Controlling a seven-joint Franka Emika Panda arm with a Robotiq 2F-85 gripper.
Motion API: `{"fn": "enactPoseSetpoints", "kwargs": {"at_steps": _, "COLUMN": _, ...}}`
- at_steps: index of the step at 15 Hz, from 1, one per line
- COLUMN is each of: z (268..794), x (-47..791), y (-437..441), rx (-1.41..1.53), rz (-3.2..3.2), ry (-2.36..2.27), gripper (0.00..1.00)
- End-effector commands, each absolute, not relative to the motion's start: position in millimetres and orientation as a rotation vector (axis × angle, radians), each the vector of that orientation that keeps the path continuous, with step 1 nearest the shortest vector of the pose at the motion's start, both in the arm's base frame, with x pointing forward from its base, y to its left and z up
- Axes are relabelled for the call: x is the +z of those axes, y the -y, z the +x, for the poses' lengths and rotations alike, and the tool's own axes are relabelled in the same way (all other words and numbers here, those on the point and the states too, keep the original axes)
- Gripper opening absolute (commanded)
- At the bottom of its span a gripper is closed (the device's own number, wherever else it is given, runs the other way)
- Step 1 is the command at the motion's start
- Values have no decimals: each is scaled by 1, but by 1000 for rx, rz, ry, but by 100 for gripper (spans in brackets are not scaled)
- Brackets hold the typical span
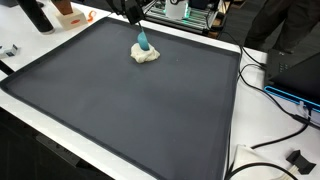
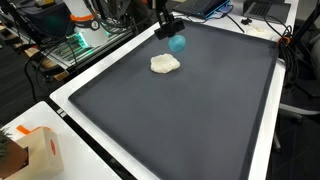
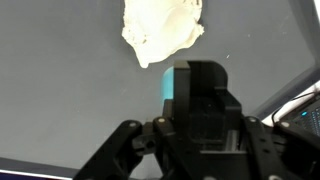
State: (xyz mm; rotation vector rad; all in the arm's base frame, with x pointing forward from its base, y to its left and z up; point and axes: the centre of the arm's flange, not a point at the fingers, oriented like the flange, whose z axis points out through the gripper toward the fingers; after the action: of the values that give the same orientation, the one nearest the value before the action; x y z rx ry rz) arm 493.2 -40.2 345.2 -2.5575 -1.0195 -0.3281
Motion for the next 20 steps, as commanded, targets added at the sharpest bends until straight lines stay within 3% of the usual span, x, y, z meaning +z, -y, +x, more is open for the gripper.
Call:
{"fn": "enactPoseSetpoints", "kwargs": {"at_steps": 1, "z": 474, "x": 336, "y": 59, "rx": -361, "rz": -2435, "ry": 1007, "gripper": 25}}
{"fn": "enactPoseSetpoints", "kwargs": {"at_steps": 20, "z": 472, "x": 264, "y": 89, "rx": -382, "rz": -2128, "ry": 807, "gripper": 25}}
